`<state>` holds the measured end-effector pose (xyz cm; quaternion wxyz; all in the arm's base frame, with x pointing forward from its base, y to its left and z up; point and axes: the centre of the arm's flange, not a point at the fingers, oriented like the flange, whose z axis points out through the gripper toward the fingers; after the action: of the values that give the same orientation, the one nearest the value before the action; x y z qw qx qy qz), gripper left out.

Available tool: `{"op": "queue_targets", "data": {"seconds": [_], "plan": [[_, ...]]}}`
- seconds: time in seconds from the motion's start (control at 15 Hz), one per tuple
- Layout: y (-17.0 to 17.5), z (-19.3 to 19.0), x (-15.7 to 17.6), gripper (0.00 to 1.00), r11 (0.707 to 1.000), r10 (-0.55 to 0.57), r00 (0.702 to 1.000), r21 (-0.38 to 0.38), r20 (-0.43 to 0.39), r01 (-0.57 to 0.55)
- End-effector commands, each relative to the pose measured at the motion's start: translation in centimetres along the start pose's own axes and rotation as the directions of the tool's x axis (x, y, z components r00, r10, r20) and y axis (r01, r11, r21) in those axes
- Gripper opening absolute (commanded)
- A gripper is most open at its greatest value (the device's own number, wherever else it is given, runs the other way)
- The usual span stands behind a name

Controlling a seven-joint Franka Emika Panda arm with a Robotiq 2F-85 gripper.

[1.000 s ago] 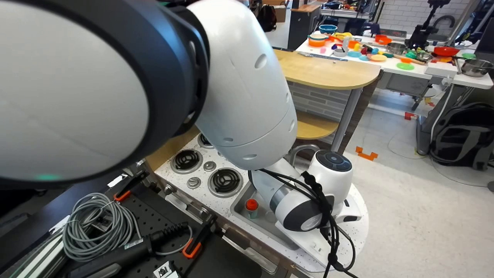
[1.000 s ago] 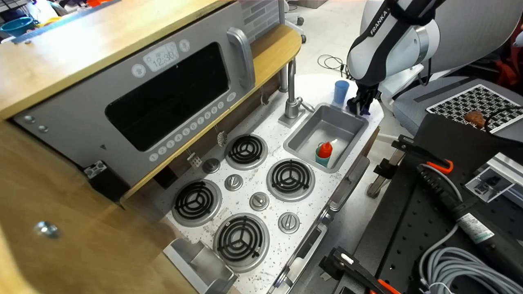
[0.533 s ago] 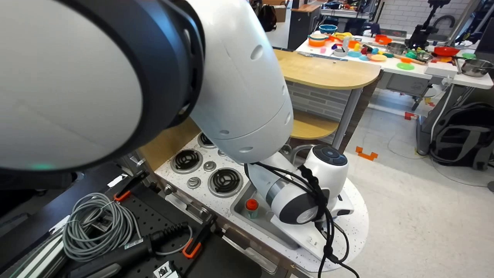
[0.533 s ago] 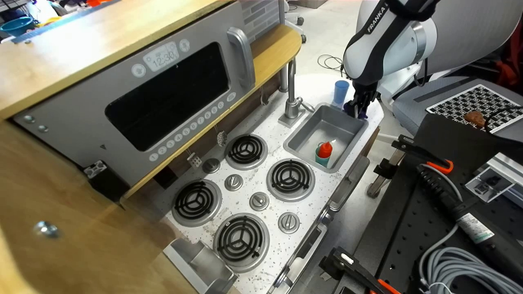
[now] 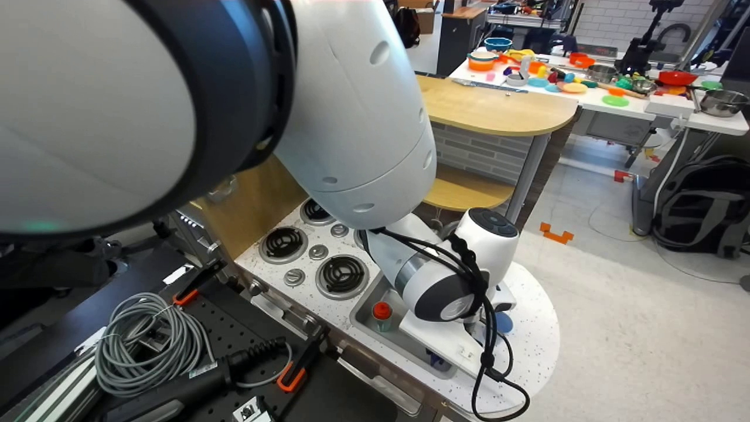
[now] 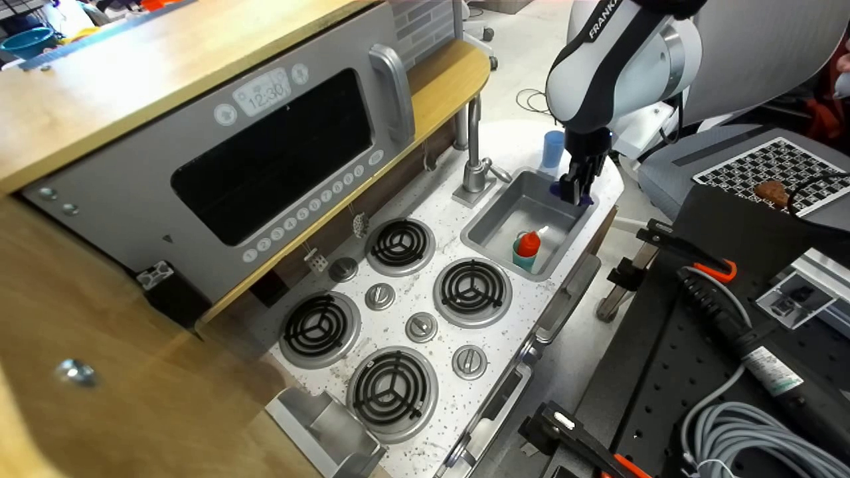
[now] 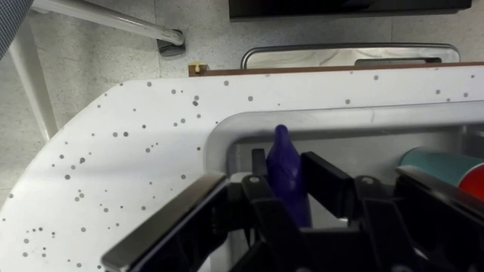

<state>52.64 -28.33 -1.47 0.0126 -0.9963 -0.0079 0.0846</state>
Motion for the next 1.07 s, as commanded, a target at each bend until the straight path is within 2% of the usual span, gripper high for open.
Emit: {"op": "queue_targets", "data": {"seconds": [0.0, 0.6, 1.0], "plan": [[-0.7, 0.7, 0.5, 0.07, 0.999, -0.039, 0.998, 0.017, 0.047, 0.038], [-2.1, 1.8, 4.4, 0.07, 0.997, -0.075, 0.996, 0.016, 0.048, 0.075], [-1.6, 5.1, 5.5, 0.07, 0.998, -0.068, 0.996, 0.007, 0.061, 0.068]]}}
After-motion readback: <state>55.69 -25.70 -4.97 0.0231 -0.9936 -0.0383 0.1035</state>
